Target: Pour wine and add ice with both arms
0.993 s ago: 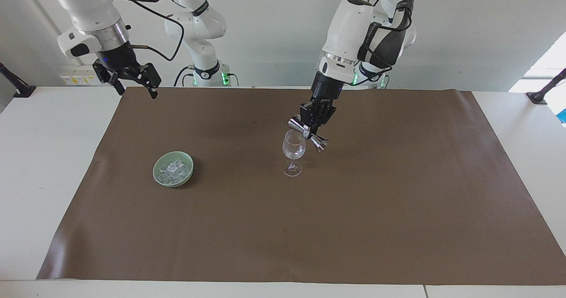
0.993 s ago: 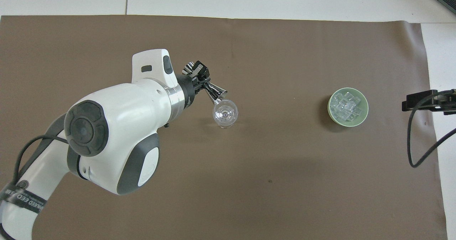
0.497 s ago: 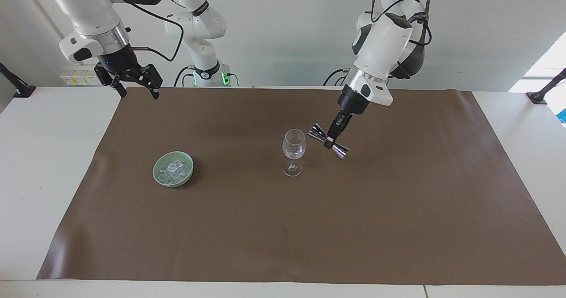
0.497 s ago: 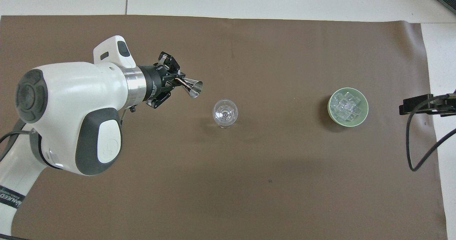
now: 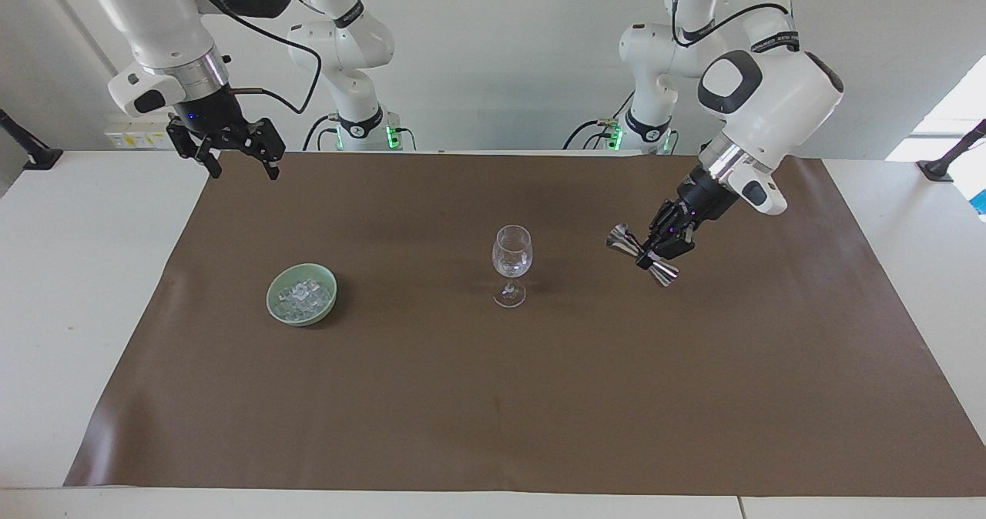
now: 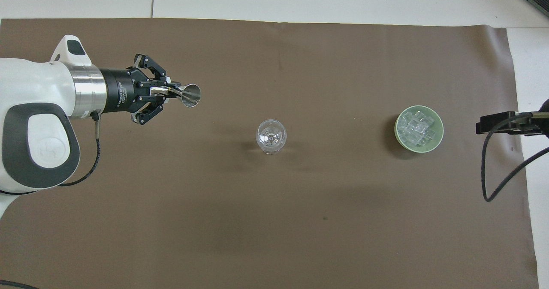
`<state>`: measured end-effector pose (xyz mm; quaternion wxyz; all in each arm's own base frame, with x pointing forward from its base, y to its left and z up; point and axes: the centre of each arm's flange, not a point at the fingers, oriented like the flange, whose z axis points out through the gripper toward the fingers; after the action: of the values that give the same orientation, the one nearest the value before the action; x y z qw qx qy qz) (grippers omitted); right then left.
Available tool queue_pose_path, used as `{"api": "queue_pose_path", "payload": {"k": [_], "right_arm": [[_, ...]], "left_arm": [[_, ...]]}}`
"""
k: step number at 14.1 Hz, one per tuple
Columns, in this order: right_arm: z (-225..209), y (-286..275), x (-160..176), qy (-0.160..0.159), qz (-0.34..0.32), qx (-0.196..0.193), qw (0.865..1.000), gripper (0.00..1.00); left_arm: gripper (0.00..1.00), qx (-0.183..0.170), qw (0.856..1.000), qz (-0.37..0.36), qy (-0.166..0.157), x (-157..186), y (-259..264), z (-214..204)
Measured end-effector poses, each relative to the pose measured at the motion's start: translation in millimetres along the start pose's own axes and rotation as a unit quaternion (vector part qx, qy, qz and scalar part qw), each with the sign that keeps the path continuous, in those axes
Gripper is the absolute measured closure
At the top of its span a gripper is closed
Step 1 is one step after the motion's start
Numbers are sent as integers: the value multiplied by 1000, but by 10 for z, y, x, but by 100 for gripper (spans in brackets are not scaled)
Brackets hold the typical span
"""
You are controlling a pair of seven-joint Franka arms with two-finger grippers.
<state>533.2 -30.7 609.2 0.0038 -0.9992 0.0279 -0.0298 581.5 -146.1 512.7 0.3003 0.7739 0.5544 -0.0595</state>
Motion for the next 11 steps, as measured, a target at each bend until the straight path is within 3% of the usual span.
{"api": "queue_pose_path", "payload": {"k": [5,11], "right_arm": [[116,-2,88,28,0,0,1000,0],[551,-16,272,29,0,-3,1000,0]], "left_arm": [[80,3,996,-73,-47,494,-180,-73],[80,-14,982,-145,-121,1190,-514,-220]]}}
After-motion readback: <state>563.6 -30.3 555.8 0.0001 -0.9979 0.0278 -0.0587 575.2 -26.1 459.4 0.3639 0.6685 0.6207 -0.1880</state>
